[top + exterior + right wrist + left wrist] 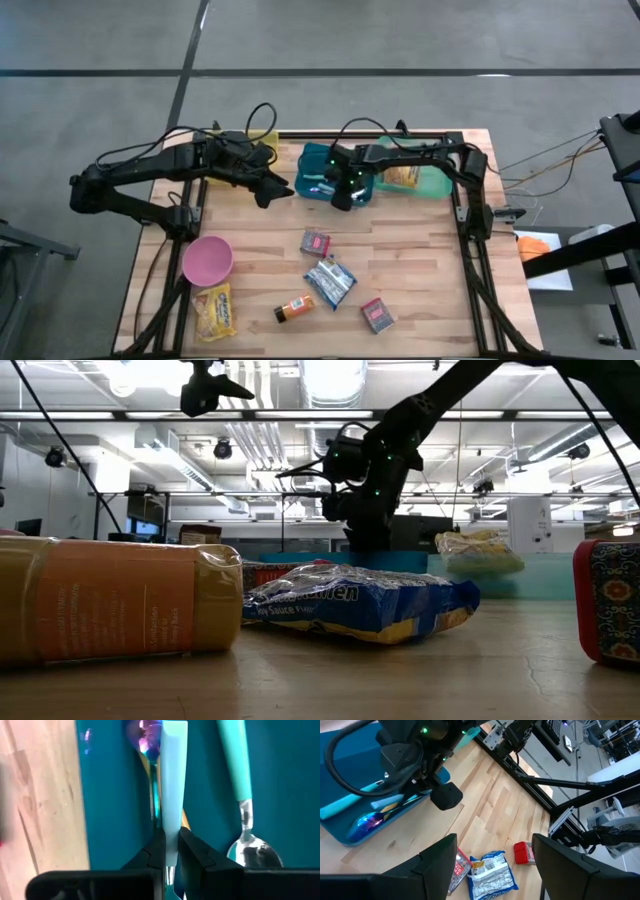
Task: Pick & Place Food Item
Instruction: Put the light blue spoon into the blue bin, then put the red seasoning can into the yellow bin
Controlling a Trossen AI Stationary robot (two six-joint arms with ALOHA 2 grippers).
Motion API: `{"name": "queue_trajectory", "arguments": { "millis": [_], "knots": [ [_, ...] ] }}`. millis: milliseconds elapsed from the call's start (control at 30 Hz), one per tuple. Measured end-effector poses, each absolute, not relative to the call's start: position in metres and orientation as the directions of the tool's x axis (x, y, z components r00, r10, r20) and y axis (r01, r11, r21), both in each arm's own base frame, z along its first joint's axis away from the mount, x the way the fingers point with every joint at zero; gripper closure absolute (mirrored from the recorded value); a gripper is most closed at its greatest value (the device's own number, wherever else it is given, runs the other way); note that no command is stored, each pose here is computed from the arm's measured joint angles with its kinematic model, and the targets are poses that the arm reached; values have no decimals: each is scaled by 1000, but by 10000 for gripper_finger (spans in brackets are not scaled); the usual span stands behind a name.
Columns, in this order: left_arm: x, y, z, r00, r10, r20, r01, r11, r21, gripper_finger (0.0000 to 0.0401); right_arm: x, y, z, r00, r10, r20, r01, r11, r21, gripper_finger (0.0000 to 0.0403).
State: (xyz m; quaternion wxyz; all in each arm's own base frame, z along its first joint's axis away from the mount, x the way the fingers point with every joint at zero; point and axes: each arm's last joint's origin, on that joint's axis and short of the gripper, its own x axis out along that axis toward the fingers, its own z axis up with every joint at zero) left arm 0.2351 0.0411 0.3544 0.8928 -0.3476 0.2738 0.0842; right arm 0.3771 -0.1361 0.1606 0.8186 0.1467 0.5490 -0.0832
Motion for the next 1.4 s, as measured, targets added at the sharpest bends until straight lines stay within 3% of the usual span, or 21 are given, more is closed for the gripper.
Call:
{"name": "queue_trajectory", "arguments": {
  "millis": [833,933,1233,1400],
  "knots": [
    [235,41,354,836,-38,-547,-337,752,-566,138,372,-135,154,340,41,-940,388,904,180,380],
    [235,41,354,836,-38,-548,-337,752,-566,138,372,-135,154,340,40,-940,394,901,181,351],
    [235,41,354,836,-39,-548,-332,759,-560,138,371,-135,154,340,39,-940,429,883,192,200],
    [235,41,354,836,-41,-547,-330,759,-561,138,371,-135,156,344,35,-938,458,866,201,156]
  ]
}}
